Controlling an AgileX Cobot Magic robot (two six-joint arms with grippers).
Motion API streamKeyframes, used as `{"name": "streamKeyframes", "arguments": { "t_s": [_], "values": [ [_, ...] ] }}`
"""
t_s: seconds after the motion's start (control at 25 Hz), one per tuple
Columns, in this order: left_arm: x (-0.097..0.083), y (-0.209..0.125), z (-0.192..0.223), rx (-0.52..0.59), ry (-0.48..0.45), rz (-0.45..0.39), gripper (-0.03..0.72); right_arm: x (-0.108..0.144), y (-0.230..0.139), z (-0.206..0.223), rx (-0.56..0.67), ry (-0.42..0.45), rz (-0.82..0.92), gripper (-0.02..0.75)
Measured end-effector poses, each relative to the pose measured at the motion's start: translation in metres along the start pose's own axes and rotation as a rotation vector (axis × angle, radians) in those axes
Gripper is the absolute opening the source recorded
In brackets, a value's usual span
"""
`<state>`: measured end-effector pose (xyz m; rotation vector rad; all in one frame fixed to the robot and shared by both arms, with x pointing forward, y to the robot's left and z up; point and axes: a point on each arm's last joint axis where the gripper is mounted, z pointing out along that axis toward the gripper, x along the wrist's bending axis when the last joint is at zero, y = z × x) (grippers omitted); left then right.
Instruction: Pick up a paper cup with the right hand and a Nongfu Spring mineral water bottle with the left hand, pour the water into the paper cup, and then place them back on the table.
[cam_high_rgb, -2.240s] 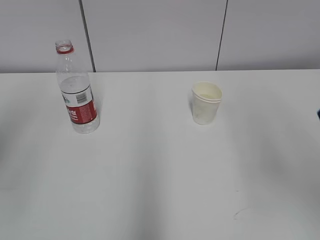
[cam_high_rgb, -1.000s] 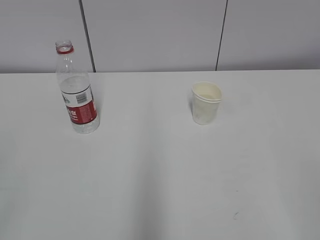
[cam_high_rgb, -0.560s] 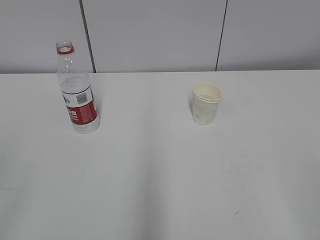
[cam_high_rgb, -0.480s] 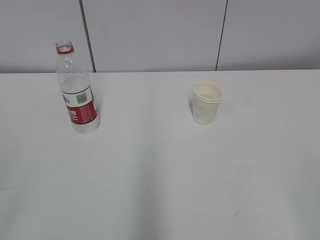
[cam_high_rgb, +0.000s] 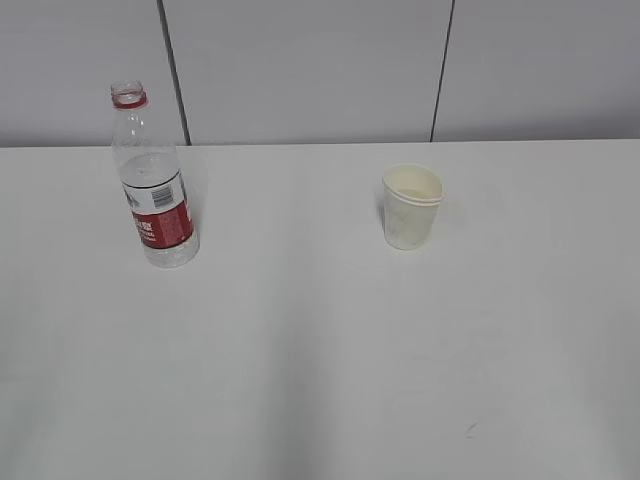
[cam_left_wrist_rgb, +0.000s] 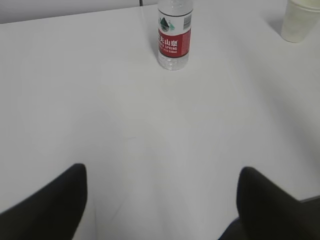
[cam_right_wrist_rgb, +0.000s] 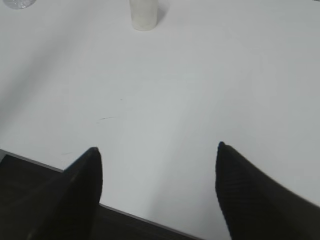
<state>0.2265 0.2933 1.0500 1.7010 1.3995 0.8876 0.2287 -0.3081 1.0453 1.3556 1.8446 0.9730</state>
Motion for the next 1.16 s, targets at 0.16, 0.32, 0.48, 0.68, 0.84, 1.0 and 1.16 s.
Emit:
{"name": "streamKeyframes", "arguments": {
  "t_s": [0.16, 0.32, 0.48, 0.68, 0.84, 1.0, 1.16],
  "values": [
    [-0.0006, 0.0001, 0.0003, -0.002, -0.005, -0.004, 0.562, -0.0001, -0.0001, -0.0002, 0.003, -0.037, 0.017, 0.529],
    [-0.0027, 0.0006, 0.0006, -0.005, 0.001, -0.028, 0.562, 0.0007, -0.0002, -0.0005, 0.008, -0.105, 0.057, 0.529],
    [-0.0027, 0.0007, 0.0006, -0.005, 0.006, -0.031, 0.562, 0.0012, -0.0003, -0.0007, 0.011, -0.139, 0.077, 0.53],
    [-0.0027, 0.0007, 0.0006, -0.005, 0.006, -0.031, 0.562, 0.0012, -0.0003, -0.0007, 0.011, -0.141, 0.078, 0.529],
    [-0.0027, 0.0006, 0.0006, -0.004, 0.007, -0.03, 0.562, 0.0012, -0.0003, -0.0007, 0.011, -0.141, 0.078, 0.529],
    [-0.0027, 0.0006, 0.0006, -0.004, 0.007, -0.03, 0.562, 0.0012, -0.0003, -0.0007, 0.011, -0.141, 0.078, 0.529],
    [-0.0027, 0.0006, 0.0006, -0.004, 0.007, -0.03, 0.562, 0.0012, -0.0003, -0.0007, 0.011, -0.141, 0.078, 0.529]
  ]
}}
